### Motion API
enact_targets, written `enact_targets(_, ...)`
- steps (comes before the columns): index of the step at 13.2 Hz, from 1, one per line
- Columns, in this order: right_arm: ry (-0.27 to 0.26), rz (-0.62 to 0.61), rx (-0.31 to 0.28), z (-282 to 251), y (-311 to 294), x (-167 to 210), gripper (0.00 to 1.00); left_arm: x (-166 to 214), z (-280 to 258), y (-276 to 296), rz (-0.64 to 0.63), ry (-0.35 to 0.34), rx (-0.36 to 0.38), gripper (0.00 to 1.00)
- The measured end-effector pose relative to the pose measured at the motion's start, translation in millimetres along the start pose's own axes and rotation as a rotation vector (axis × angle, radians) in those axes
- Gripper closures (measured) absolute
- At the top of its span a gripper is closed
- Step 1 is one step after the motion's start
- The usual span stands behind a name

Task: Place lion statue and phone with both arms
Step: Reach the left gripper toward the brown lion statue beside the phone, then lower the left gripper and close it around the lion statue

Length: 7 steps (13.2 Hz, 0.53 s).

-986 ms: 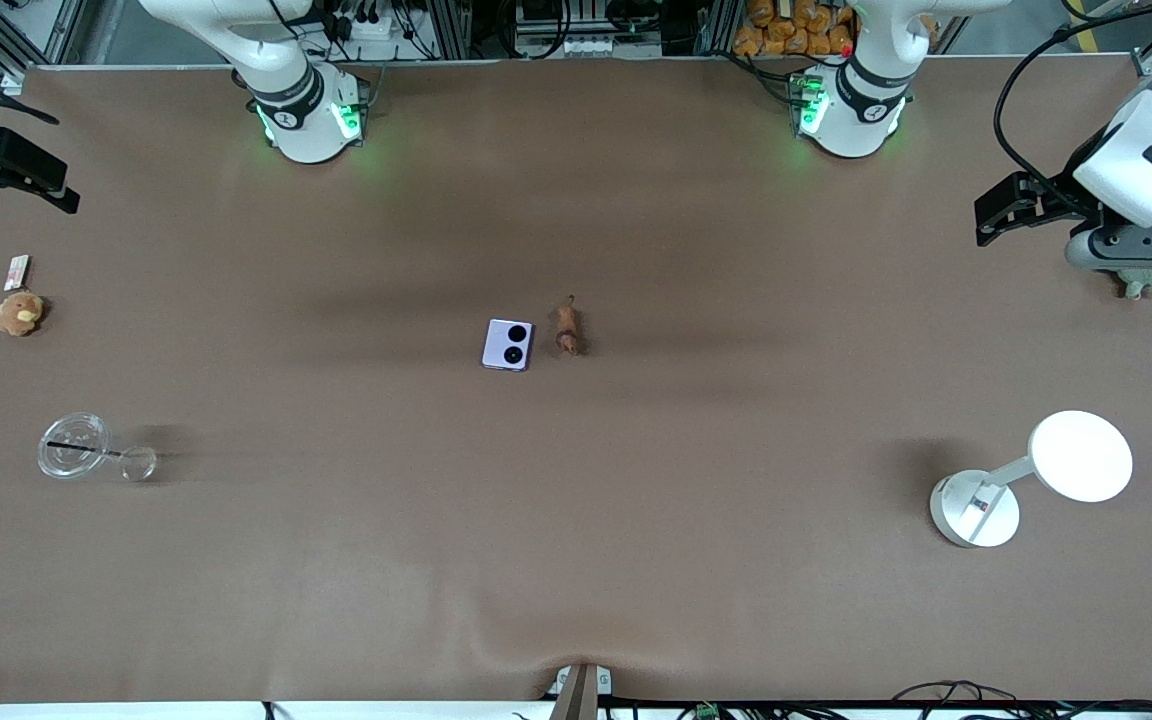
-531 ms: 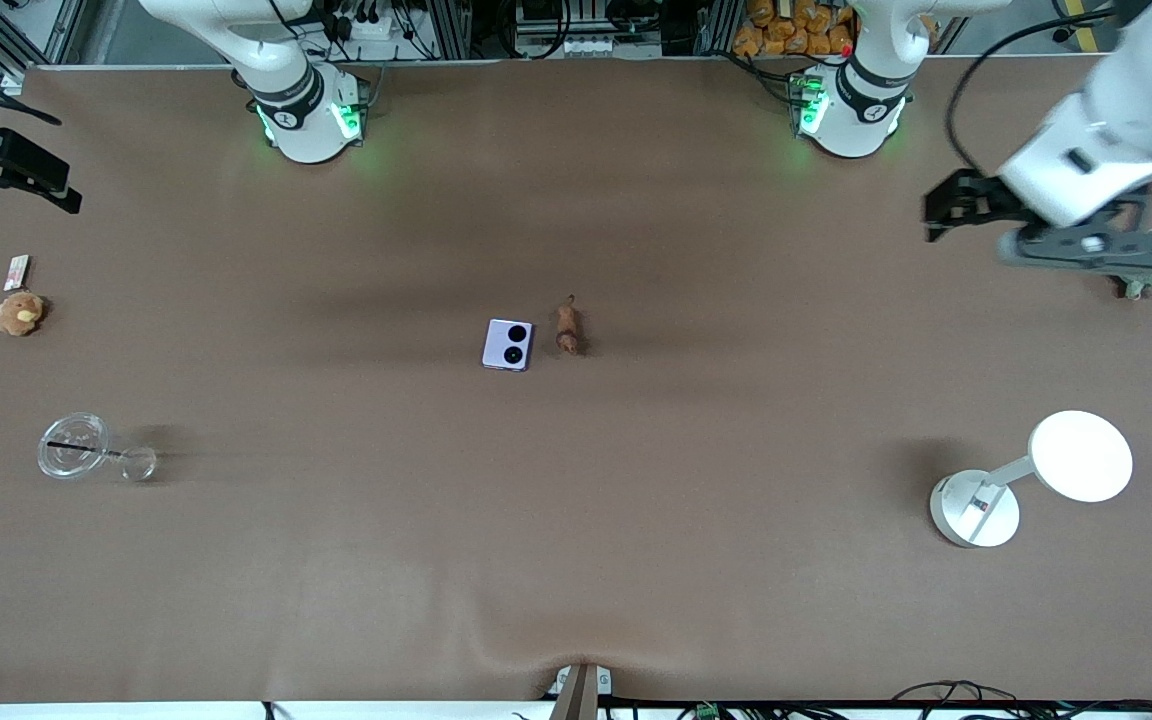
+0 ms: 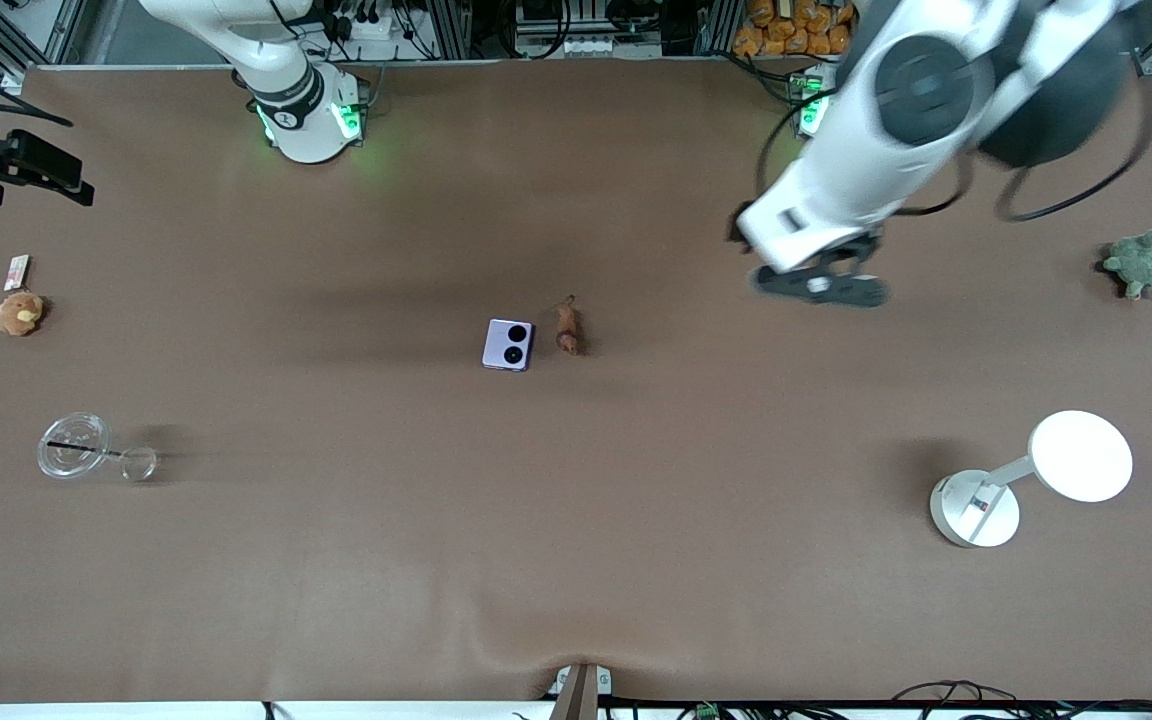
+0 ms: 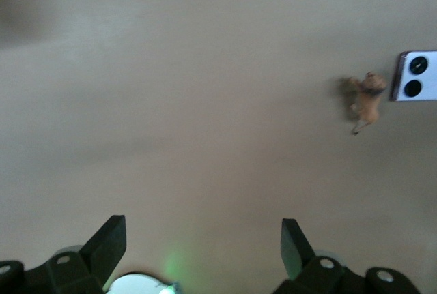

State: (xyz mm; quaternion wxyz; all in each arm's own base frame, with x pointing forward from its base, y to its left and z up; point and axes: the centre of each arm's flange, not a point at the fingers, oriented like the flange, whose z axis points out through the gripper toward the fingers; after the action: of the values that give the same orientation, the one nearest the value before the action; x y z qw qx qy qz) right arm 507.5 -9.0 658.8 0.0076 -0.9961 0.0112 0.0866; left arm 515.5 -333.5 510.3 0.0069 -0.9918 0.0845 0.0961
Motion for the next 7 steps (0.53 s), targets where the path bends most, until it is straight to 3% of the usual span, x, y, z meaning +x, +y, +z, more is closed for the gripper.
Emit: enact_targets(7,-0.016,0.0,0.0,2,0,-1,0.0,35,130,131,-0.002,-0.002,-0.064,0.0)
